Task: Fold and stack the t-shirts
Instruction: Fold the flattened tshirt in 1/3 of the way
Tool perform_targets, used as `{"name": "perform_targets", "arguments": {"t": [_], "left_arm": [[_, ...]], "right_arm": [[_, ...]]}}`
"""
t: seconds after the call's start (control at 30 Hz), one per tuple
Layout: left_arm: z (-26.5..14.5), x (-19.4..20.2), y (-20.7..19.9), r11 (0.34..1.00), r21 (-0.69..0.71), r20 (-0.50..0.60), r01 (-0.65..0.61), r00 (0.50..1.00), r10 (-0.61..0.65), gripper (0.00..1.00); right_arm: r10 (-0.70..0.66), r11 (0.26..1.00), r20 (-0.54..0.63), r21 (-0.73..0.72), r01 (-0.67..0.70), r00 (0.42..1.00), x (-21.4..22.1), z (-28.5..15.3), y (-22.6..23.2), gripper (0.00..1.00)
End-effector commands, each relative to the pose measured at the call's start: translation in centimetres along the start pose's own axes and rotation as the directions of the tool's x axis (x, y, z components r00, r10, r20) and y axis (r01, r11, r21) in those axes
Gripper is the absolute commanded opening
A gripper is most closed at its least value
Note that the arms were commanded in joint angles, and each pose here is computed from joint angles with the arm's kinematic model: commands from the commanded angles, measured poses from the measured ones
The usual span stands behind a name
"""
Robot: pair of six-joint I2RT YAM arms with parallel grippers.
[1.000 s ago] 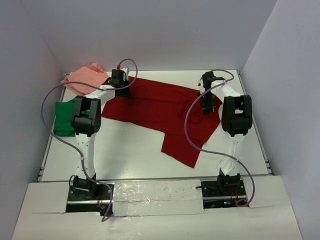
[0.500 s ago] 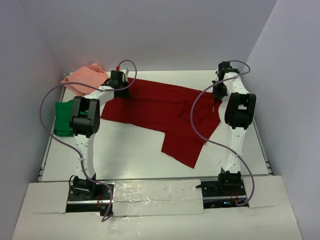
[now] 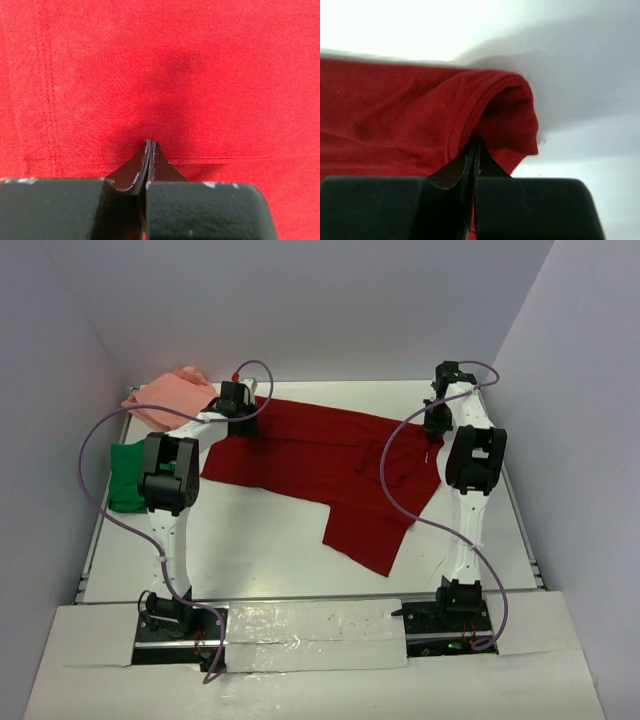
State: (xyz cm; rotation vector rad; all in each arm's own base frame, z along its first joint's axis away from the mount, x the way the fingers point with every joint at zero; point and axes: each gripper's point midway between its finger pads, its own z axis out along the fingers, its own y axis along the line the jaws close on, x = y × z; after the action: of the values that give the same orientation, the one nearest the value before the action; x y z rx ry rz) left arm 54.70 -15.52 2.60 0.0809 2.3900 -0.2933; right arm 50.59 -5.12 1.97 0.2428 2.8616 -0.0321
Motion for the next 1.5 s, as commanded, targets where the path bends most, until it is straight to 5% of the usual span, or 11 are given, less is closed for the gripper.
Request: {"name": "perform_targets", "arguments": {"t": [0.0,0.5,0.67,0.8,0.83,1.07,1.23,1.47], "left_arm": [[-2.7,-2.1,-1.1,0.999,0.045,0.033,0.002,0.999,-0.003,0.00],[-5.0,-3.2,-1.6,0.997,0.074,0.080,-0.008,0.997,0.002,0.00],[-5.3,-3.2,-1.4,0.998,0.062,0.081,-0.007,0.997,0.002,0.00],[-5.8,-3.5,-1.2,0.999,0.050,0.108,-0.009,0.994,0.003,0.00],[-6.0,-4.0,-1.2,0.999,0.050,0.127,-0.008,0.992,0.002,0.00],[-6.1,-3.6,-0.7,0.999,0.040,0.131,-0.002,0.991,-0.004,0.00],[-6.0,-3.6,-0.8,0.999,0.049,0.134,-0.002,0.991,-0.005,0.00],[-5.7,-2.8,-0.7,0.999,0.054,0.110,-0.008,0.994,0.002,0.00]], "right_arm": [[0.027,0.999,-0.022,-0.018,-0.027,0.999,-0.2,0.3,0.0,0.00],[0.052,0.978,0.409,0.165,-0.130,0.911,-11.5,-2.6,-4.0,0.00],[0.048,0.973,0.464,0.177,-0.146,0.884,-13.0,-4.2,-4.3,0.00],[0.013,0.991,0.442,0.117,-0.071,0.897,-10.6,-5.9,-2.1,0.00],[0.006,0.998,0.488,0.055,-0.038,0.873,-10.9,-9.6,-0.8,0.00],[-0.181,0.982,0.493,0.046,0.182,0.851,-3.6,-16.7,5.0,0.00],[-0.250,0.968,0.455,0.081,0.239,0.855,0.5,-16.6,6.6,0.00],[-0.262,0.965,0.177,0.042,0.258,0.949,6.2,-9.3,6.3,0.00]]}}
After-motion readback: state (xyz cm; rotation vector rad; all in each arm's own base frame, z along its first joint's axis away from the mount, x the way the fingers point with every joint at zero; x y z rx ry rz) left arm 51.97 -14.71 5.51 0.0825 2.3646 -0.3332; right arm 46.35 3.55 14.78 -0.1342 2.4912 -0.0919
